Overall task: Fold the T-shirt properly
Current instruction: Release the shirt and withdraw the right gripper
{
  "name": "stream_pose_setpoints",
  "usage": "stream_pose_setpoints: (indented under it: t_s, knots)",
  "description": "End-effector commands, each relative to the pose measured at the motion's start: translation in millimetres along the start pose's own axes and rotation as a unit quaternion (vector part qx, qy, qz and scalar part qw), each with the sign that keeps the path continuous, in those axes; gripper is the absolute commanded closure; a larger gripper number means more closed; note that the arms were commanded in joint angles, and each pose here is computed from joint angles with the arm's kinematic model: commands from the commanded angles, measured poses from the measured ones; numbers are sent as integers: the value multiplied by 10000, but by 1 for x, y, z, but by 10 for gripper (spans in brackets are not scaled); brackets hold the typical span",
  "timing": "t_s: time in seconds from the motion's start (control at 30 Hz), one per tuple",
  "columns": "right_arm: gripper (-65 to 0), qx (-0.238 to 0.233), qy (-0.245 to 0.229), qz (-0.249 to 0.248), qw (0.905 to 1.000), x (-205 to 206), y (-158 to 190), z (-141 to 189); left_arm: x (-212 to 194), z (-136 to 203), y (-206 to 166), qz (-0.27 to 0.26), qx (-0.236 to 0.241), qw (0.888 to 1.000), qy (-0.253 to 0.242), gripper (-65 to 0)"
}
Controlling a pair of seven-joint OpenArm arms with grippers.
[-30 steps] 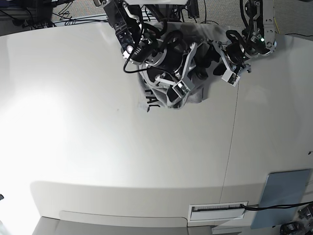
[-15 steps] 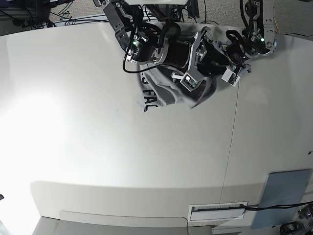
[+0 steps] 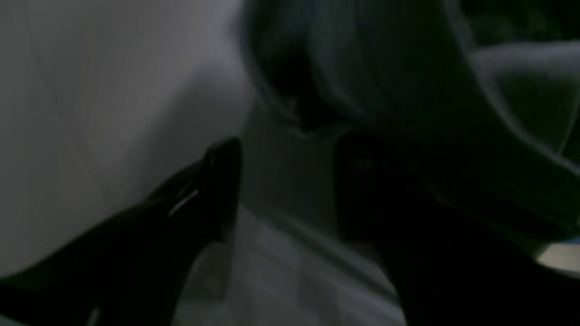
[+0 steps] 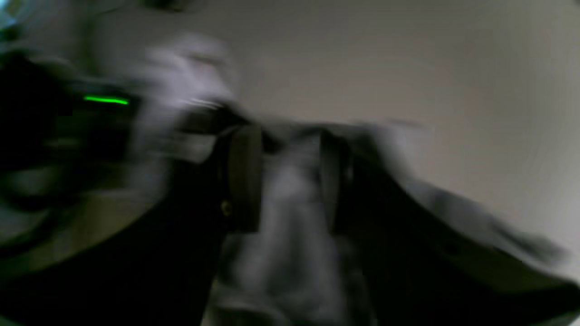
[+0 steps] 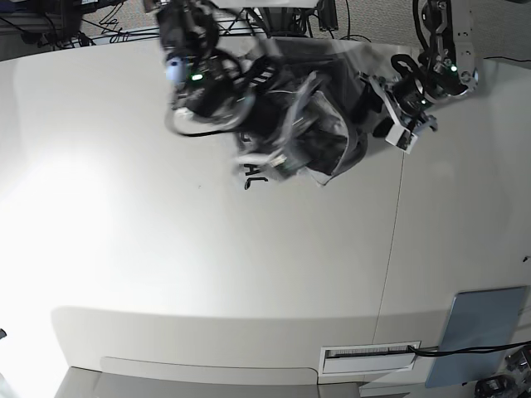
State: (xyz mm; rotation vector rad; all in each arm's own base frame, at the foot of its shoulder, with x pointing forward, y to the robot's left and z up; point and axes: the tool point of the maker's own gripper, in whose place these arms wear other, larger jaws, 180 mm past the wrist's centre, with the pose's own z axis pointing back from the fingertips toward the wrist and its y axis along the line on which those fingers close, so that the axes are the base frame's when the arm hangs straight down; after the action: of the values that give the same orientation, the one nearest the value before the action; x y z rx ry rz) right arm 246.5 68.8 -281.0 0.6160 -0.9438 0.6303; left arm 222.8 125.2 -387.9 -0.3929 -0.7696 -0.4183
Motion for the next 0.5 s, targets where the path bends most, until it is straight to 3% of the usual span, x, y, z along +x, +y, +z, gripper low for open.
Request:
stream_pose_setpoints:
  t_s: [0.0, 0.17, 0.33, 0.47]
  knots:
    - [-215, -162, -225, 27, 9996, 12, -12, 9, 18, 5, -3, -106, -36, 9995, -293, -328]
    - [-215, -1241, 15, -2, 9923, -6, -90, 47, 42, 15, -16, -225, -181, 9974, -656, -328]
    - [-215, -2180, 190, 57, 9758, -16, -152, 95, 43, 17, -26, -75, -409, 9972, -624, -328]
    - [-215, -2706, 278, 108, 9622, -19, -184, 127, 44, 19, -42, -144, -874, 9940, -646, -328]
